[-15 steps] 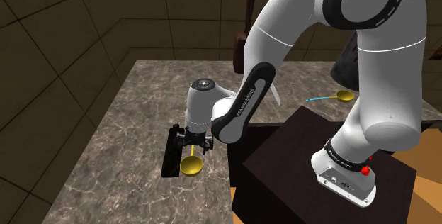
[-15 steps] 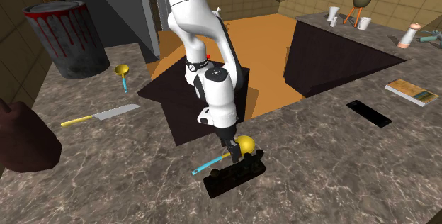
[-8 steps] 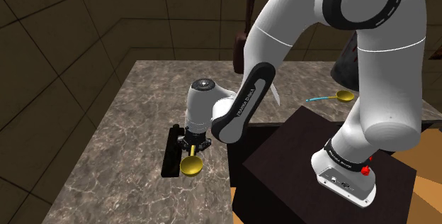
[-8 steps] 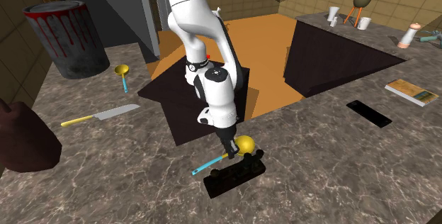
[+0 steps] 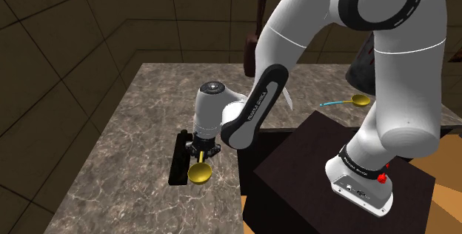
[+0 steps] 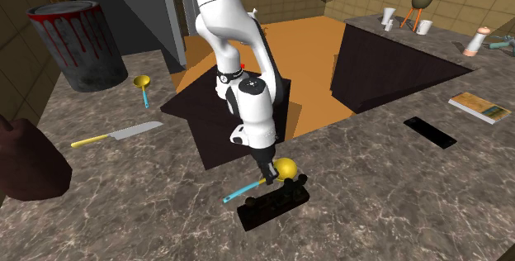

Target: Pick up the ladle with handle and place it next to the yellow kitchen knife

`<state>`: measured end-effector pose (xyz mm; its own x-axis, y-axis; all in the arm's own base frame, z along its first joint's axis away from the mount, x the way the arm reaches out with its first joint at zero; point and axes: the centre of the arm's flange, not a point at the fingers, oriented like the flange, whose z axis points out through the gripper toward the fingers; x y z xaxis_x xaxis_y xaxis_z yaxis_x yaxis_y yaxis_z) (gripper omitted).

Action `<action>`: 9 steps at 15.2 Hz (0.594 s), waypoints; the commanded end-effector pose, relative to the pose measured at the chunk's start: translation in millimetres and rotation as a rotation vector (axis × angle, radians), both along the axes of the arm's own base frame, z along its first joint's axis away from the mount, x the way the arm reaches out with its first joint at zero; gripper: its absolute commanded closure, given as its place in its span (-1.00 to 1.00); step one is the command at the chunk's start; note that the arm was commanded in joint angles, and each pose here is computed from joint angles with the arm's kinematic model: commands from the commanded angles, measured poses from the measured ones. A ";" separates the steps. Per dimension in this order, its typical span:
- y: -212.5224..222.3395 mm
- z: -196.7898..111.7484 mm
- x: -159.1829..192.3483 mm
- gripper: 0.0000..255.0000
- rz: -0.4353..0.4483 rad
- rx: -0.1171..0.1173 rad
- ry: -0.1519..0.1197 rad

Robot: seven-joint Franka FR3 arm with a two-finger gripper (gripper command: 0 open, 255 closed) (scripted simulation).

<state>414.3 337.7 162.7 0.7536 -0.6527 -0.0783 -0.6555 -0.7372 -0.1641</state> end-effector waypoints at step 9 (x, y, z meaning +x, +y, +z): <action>0.0 50.1 -0.2 1.00 0.000 0.000 0.000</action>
